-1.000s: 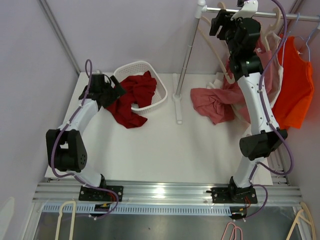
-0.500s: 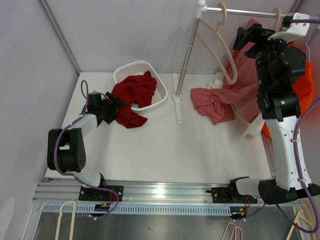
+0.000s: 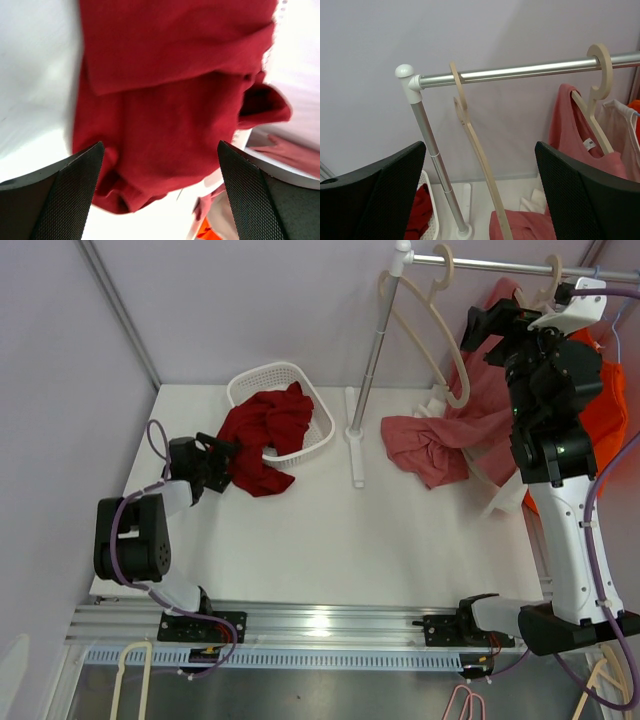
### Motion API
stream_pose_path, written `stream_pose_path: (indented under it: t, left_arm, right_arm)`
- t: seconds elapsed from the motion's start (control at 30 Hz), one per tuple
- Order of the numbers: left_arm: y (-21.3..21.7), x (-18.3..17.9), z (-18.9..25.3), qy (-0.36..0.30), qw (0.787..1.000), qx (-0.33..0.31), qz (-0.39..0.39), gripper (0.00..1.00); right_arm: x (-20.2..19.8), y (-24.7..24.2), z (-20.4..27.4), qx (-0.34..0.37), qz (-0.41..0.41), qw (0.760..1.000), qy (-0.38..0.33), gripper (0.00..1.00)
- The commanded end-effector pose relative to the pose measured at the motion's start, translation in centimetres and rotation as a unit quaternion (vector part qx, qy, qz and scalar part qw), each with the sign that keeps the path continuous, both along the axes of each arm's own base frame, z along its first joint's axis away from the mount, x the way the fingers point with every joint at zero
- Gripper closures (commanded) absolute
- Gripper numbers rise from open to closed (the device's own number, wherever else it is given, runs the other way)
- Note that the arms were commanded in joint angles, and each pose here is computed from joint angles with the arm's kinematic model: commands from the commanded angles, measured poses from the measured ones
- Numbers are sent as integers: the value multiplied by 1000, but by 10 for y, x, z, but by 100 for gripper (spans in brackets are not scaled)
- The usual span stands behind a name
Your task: Remove the t-shirt from the hanger
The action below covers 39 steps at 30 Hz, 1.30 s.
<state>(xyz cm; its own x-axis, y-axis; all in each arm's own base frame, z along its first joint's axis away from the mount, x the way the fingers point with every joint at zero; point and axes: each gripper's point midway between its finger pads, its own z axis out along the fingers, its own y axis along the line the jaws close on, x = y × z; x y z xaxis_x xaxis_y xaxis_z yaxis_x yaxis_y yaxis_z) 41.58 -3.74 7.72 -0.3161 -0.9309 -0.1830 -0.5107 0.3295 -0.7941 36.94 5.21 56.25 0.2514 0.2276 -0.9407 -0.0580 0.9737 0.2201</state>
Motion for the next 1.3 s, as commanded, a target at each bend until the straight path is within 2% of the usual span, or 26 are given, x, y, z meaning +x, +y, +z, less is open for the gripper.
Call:
stream_pose_path:
  t: [0.0, 0.2, 0.23, 0.3, 0.33, 0.37, 0.5, 0.6, 0.63, 0.73, 0.8, 0.87, 0.9, 1.0, 1.03, 1.13, 1.27]
  left_arm:
    - [5, 21, 15, -18, 999, -18, 19, 1]
    - [7, 26, 7, -9, 1000, -18, 24, 22]
    - [7, 27, 9, -12, 999, -19, 24, 38]
    - [7, 27, 8, -10, 999, -20, 27, 47]
    - [7, 26, 7, -9, 999, -19, 29, 58]
    - [7, 27, 8, -10, 999, -19, 29, 63]
    - [-1, 34, 11, -13, 999, -32, 20, 64]
    - [-12, 36, 13, -10, 999, -47, 3, 54]
    - [-14, 35, 11, -7, 999, -47, 1, 47]
    - [-15, 29, 9, -2, 999, -45, 6, 36]
    - [-17, 30, 9, -2, 999, -45, 4, 35]
    - [-22, 33, 8, 2, 999, -52, -1, 42]
    - [-25, 33, 8, 2, 999, -54, -2, 43]
    - [-32, 38, 6, 3, 998, -63, -7, 73]
    - [-33, 39, 3, 6, 998, -64, -8, 97]
    - [-34, 45, 6, -1, 998, -69, -11, 99]
    - [-36, 47, 28, -28, 999, -28, -27, 99]
  right_arm:
    - [-16, -1, 16, 8, 8, 1000, -25, 5]
    - [-18, -1, 16, 11, 11, 1000, -26, 5]
    - [-17, -1, 16, 12, 11, 1000, -26, 5]
    - [-18, 1, 17, 13, 15, 999, -28, 5]
    - [-18, 1, 17, 13, 15, 999, -28, 5]
    - [-18, 1, 17, 12, 17, 999, -27, 5]
    - [-19, 1, 17, 13, 18, 999, -28, 4]
    - [-21, 2, 19, 13, 19, 999, -29, 4]
    - [-21, 2, 19, 13, 19, 999, -30, 4]
    - [-23, 1, 19, 13, 19, 999, -30, 4]
    - [-23, 2, 19, 14, 21, 999, -30, 5]
    - [-22, 2, 19, 15, 21, 999, -30, 5]
    - [-21, 2, 18, 16, 22, 999, -29, 4]
    - [-21, 4, 19, 16, 25, 999, -29, 5]
    - [-21, 4, 18, 16, 25, 999, -29, 5]
    - [-23, 4, 20, 17, 26, 999, -30, 5]
    - [-21, 4, 18, 17, 27, 999, -28, 5]
